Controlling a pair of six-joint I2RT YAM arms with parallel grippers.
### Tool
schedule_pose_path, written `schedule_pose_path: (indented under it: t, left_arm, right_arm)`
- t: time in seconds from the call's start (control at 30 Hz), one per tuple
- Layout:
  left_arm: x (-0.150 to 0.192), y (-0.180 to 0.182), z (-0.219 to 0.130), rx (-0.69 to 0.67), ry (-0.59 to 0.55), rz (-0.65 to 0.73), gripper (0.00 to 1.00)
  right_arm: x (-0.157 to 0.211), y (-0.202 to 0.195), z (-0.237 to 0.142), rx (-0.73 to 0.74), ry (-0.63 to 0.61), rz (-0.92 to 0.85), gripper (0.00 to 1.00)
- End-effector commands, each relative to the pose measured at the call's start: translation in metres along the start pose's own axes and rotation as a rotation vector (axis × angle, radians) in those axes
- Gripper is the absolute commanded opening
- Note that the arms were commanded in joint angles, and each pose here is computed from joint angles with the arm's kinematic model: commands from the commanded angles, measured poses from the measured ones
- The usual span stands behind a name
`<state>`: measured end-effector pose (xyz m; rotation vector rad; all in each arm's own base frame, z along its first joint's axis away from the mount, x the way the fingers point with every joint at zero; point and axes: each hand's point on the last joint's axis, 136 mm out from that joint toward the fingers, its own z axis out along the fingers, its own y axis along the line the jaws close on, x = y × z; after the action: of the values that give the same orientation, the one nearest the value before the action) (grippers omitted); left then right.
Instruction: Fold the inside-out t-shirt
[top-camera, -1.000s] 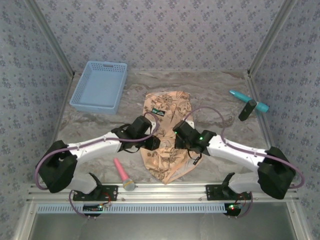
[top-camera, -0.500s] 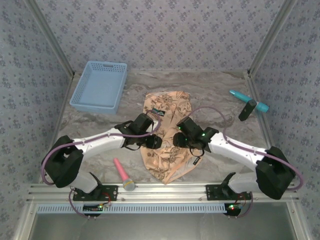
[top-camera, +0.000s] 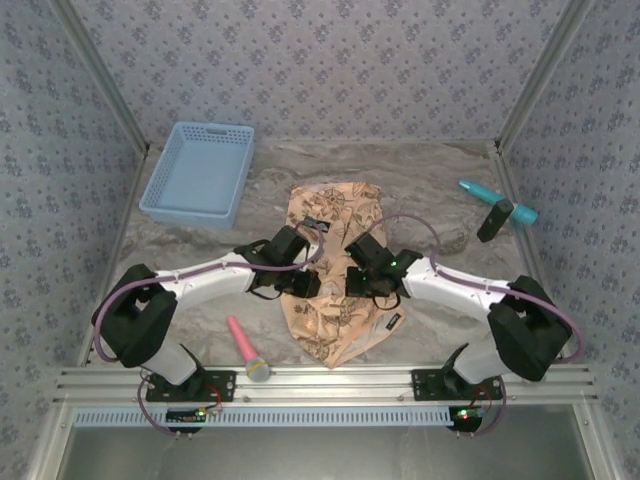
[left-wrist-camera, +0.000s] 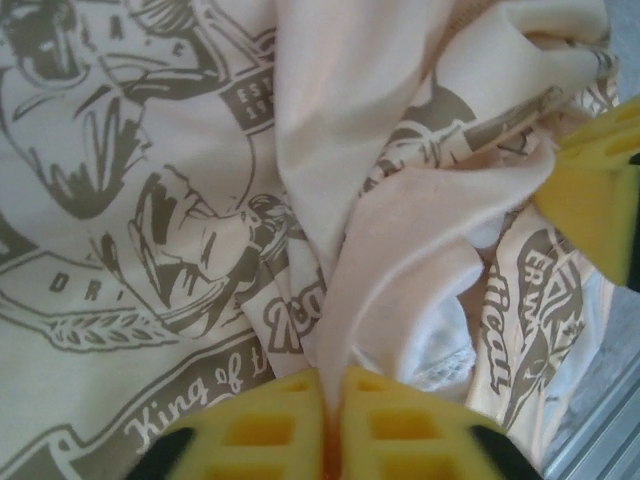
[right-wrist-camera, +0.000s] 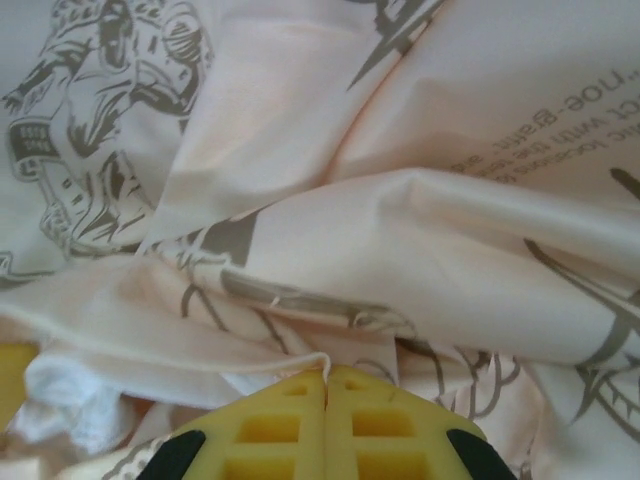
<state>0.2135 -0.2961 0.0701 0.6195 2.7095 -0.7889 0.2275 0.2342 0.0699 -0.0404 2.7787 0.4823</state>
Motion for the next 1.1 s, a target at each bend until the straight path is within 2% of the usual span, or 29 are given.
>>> schedule_pose_path:
  t: [0.0,0.1,0.23,0.33,0.43,0.5,0.57,0.6,0.67,0.73,0.8,0.9,1.07]
  left_arm:
    - [-0.001,-0.005,-0.010,0.029,0.008,0.007,0.00]
    - [-0.017,-0.008,-0.028,0.011,-0.036,0.040,0.00]
    - [-0.063,-0.018,-0.075,-0.056,-0.182,0.129,0.00]
    - [-0.095,-0.026,-0.113,-0.138,-0.302,0.219,0.00]
    - [-0.110,-0.029,-0.132,-0.182,-0.381,0.269,0.00]
    - [-0.102,-0.027,-0.126,-0.182,-0.377,0.280,0.00]
    - [-0.084,-0.021,-0.108,-0.177,-0.347,0.270,0.00]
    - [-0.071,-0.018,-0.095,-0.169,-0.326,0.255,0.00]
    - [-0.048,-0.015,-0.071,-0.150,-0.287,0.225,0.00]
    - [-0.026,-0.016,-0.049,-0.127,-0.242,0.191,0.00]
    - [-0.012,-0.020,-0.035,-0.121,-0.209,0.183,0.00]
    - [-0.004,-0.025,-0.030,-0.136,-0.187,0.178,0.00]
    - [-0.010,-0.024,-0.043,-0.167,-0.220,0.142,0.00]
  right_arm:
    - [-0.006,0.012,-0.026,-0.038,-0.066,-0.044,0.00]
    - [-0.015,0.022,-0.046,-0.096,-0.165,-0.116,0.00]
    - [-0.038,0.043,-0.083,-0.201,-0.380,-0.291,0.00]
    - [-0.053,0.051,-0.108,-0.246,-0.524,-0.357,0.00]
    - [-0.052,0.053,-0.112,-0.290,-0.579,-0.412,0.04]
    - [-0.037,0.040,-0.093,-0.268,-0.539,-0.421,0.06]
    - [-0.015,0.023,-0.068,-0.247,-0.479,-0.408,0.12]
    - [-0.004,0.011,-0.055,-0.225,-0.459,-0.371,0.17]
    - [0.012,-0.011,-0.037,-0.181,-0.412,-0.274,0.20]
    - [0.024,-0.021,-0.030,-0.156,-0.355,-0.226,0.31]
    - [0.029,-0.019,-0.033,-0.154,-0.322,-0.224,0.39]
    - [0.029,-0.005,-0.045,-0.188,-0.274,-0.229,0.46]
    - [0.018,0.021,-0.048,-0.230,-0.186,-0.220,0.51]
